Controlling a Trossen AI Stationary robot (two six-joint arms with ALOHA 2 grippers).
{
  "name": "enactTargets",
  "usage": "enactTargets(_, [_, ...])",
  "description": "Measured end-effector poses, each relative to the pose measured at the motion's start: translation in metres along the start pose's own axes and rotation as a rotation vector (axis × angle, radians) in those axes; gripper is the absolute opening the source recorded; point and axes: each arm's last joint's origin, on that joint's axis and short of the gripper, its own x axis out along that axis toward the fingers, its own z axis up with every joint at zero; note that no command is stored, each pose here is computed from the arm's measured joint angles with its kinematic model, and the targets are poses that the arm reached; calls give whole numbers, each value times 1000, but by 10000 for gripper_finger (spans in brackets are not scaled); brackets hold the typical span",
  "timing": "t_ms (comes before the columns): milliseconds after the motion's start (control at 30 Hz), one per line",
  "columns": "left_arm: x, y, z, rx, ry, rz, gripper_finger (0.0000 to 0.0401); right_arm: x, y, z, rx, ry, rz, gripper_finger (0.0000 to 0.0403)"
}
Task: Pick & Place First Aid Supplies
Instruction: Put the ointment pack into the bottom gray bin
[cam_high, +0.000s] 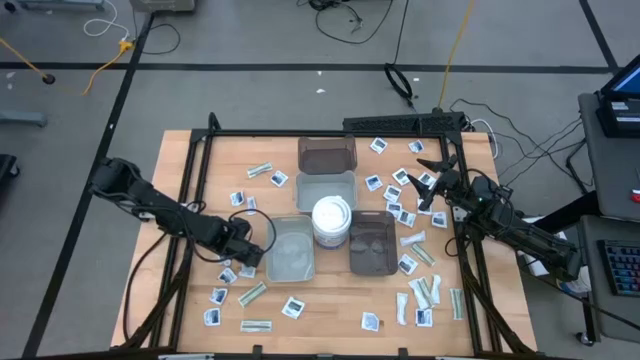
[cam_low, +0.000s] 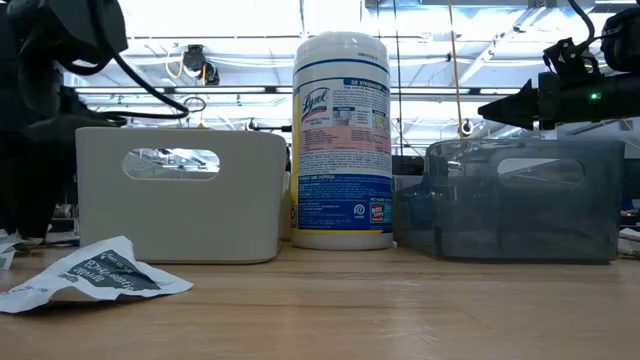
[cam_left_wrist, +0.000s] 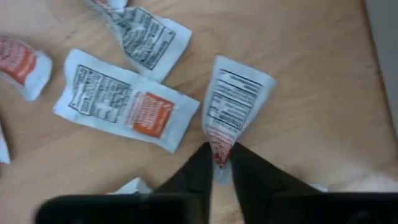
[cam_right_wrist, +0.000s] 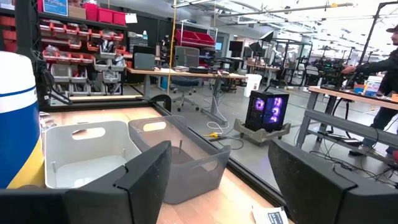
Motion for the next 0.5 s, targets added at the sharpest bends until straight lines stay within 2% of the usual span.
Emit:
enactTargets(100, [1, 0, -2, 6, -9, -5, 8, 0, 0, 0, 0, 0, 0, 263])
enactTargets(367, [-2, 1, -2, -23, -8, -27, 4, 0, 0, 0, 0, 0, 0, 263])
enactTargets(500, [-17, -2, -3, -48, 31, -100, 3, 0, 0, 0, 0, 0, 0, 263])
